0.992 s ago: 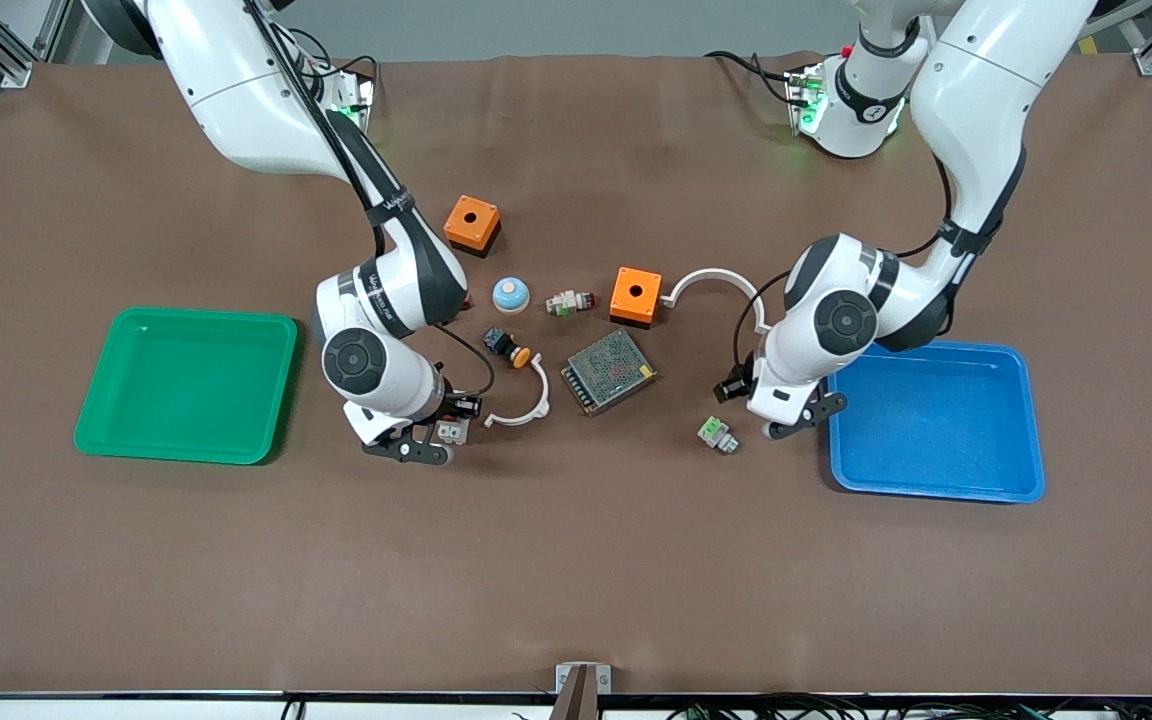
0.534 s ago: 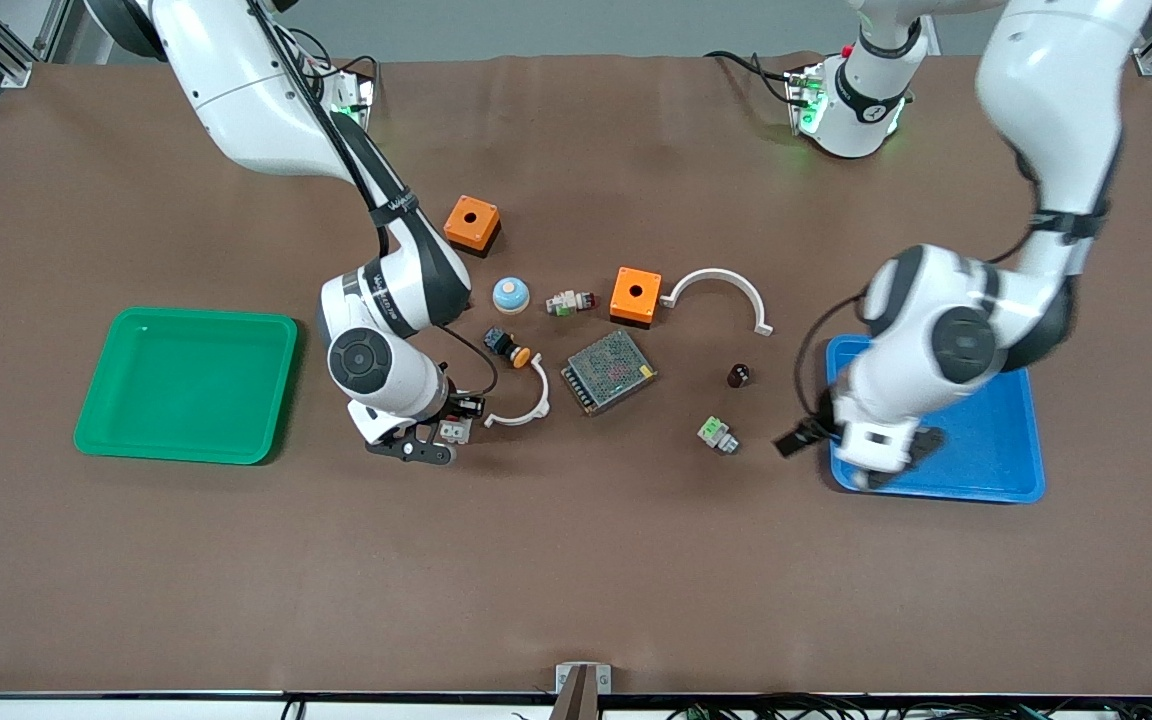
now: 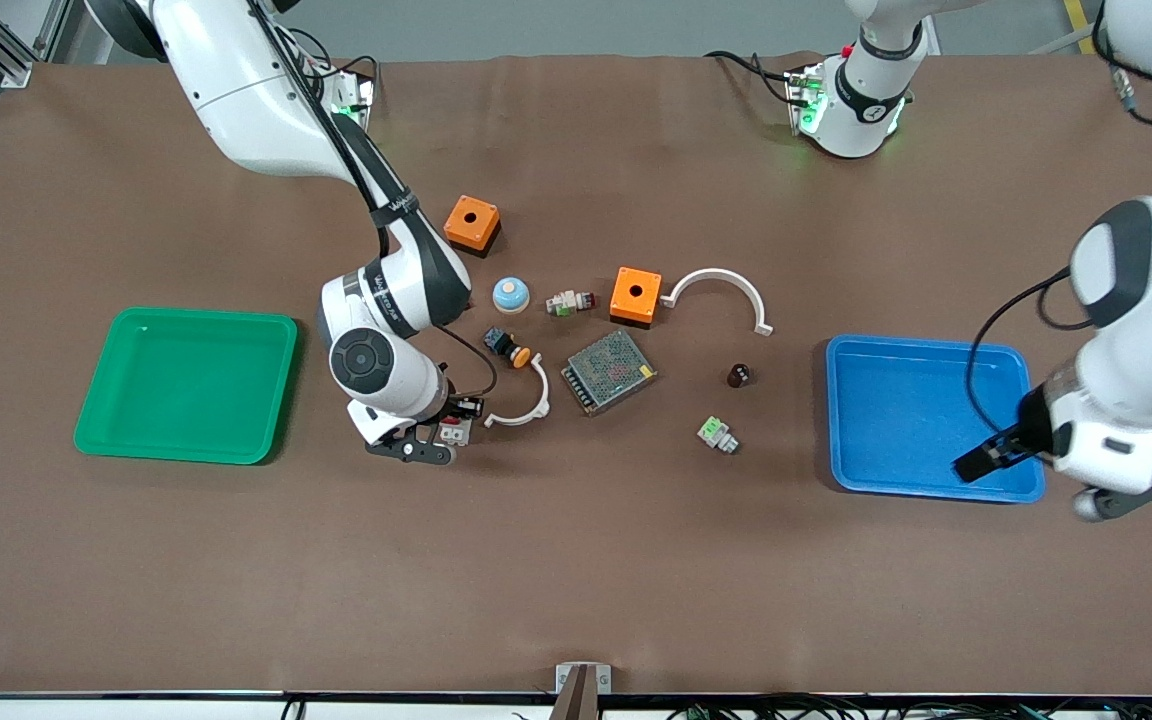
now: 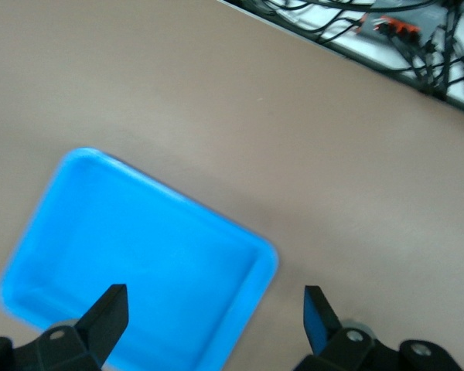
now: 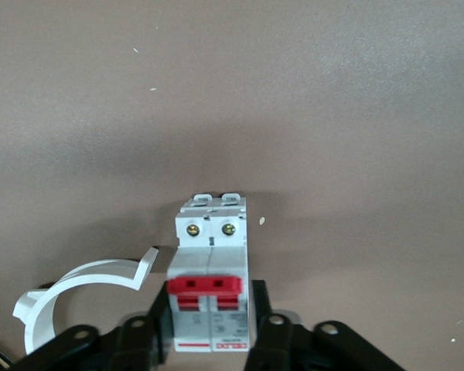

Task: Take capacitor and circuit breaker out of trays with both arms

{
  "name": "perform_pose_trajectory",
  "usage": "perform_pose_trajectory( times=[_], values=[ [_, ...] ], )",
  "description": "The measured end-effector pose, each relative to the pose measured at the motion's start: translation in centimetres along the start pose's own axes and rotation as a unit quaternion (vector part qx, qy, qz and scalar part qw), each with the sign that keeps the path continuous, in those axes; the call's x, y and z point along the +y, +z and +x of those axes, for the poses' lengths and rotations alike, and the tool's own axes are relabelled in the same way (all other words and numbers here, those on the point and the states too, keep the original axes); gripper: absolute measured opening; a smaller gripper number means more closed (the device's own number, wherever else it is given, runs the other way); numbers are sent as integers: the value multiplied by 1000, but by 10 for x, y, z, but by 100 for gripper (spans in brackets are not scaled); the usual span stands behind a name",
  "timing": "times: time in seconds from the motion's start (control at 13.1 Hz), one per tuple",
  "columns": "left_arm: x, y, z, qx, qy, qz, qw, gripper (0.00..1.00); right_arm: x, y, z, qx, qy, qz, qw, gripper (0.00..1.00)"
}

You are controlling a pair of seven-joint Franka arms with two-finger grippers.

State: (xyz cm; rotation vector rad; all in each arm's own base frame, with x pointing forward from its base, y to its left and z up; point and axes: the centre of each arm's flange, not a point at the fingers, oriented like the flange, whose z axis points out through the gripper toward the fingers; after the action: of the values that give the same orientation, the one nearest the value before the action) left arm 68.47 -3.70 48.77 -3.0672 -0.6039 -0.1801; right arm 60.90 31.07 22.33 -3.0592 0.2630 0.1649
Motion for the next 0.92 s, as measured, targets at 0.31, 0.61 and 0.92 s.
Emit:
perform_pose_trajectory(
  times=[0.31,0.61,0.92],
  values=[
    [-20,-74,-22,3,33,27,999,100,9,-30,9,2,-1,-17,1000,95],
    [-10,-129,-70,-19,54,51,997,100,63,-151,13,-6,-34,-52,998,100],
    [-88,-175,-94,-42,85,41,995,100,153,-262,4,-16,-67,-45,997,100]
  ],
)
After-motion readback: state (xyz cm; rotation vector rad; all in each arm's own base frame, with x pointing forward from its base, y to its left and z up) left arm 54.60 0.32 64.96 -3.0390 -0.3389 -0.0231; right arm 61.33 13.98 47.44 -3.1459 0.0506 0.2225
